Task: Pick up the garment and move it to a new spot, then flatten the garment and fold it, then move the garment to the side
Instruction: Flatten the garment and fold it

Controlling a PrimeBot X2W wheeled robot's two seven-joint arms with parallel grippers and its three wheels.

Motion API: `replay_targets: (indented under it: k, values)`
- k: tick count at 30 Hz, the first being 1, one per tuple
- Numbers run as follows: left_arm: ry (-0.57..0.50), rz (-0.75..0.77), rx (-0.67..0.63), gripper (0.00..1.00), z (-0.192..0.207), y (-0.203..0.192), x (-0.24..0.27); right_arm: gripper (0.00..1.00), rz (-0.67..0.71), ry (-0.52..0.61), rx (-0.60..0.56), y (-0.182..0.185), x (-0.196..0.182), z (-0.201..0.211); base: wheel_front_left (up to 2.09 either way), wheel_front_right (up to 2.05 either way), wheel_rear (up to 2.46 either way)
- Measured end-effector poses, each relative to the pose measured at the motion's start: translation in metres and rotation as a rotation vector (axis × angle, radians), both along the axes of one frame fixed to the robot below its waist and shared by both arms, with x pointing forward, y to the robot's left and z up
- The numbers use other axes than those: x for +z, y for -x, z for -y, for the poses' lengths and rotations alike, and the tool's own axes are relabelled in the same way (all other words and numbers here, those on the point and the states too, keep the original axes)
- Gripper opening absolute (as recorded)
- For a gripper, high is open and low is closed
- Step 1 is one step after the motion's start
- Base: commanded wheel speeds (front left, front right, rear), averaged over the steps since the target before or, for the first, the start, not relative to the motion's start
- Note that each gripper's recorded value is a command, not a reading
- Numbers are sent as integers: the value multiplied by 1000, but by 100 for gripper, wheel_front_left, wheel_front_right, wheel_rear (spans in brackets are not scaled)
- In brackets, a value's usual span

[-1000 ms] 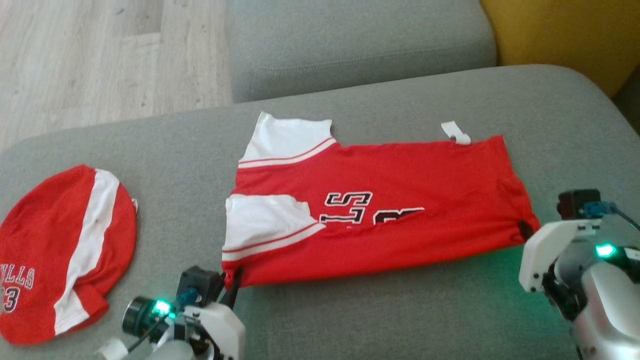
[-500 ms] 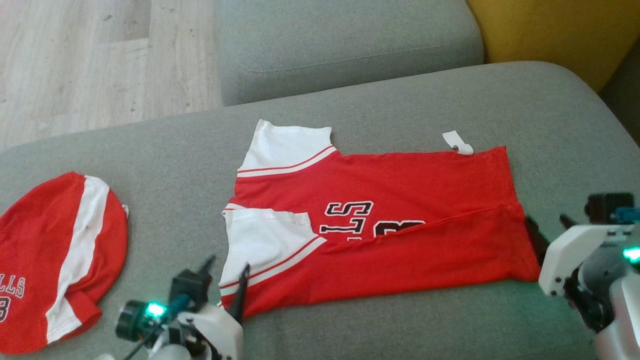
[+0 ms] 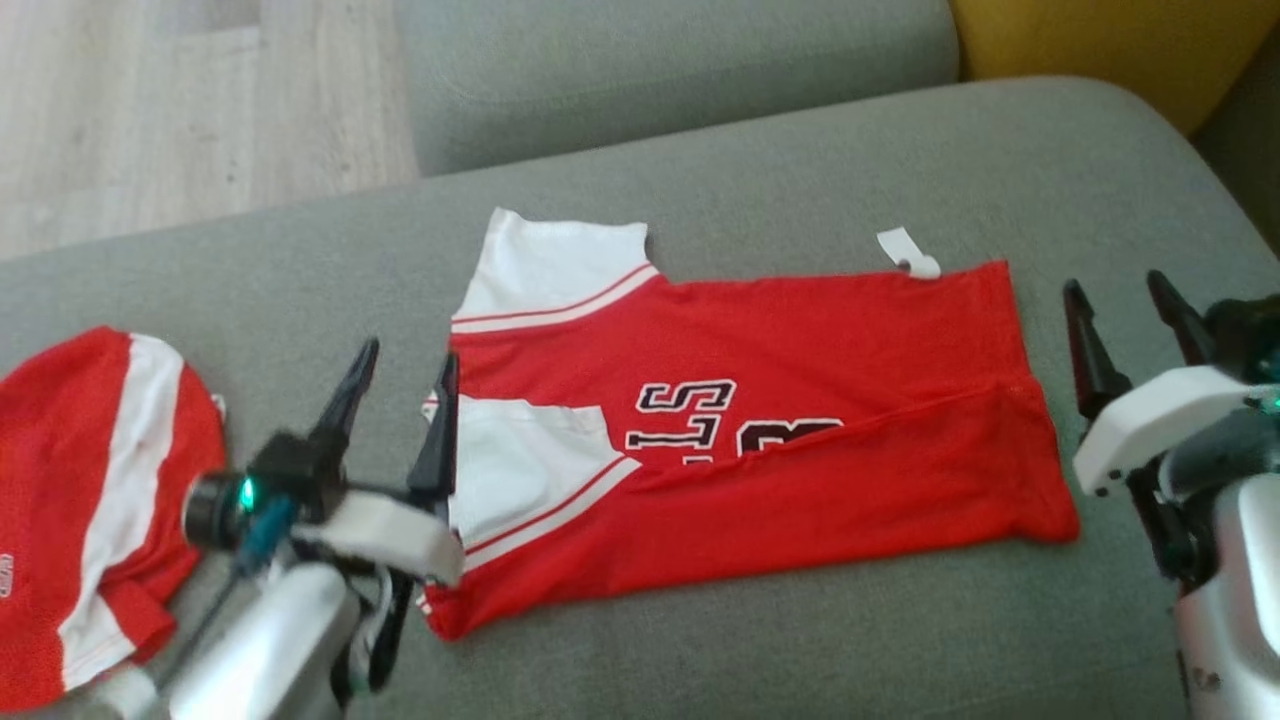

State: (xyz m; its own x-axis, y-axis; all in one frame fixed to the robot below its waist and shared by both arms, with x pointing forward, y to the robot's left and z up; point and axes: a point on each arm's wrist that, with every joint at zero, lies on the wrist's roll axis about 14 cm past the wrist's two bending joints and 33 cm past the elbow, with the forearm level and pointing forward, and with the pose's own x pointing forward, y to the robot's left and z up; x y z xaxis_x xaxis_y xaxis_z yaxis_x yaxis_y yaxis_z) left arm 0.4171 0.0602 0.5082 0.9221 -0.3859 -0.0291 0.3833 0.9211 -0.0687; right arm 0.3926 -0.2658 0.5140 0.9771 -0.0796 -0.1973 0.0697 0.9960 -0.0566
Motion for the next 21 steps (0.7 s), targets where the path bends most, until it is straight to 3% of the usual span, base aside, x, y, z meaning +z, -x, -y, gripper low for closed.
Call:
replay_targets:
  k: [5,13,21]
  values:
    - [-65,-68,-97,100,12,-36,-1,100,-3,11,20,-19,-1,-7,0,0,0]
    - [-277,-264,-264,100,25,-105,-26,100,28,59,33,-65,14,-4,0,0,0]
    - [-403,-498,-249,100,13,-156,-80,100,7,102,48,-97,2,-1,0,0,0]
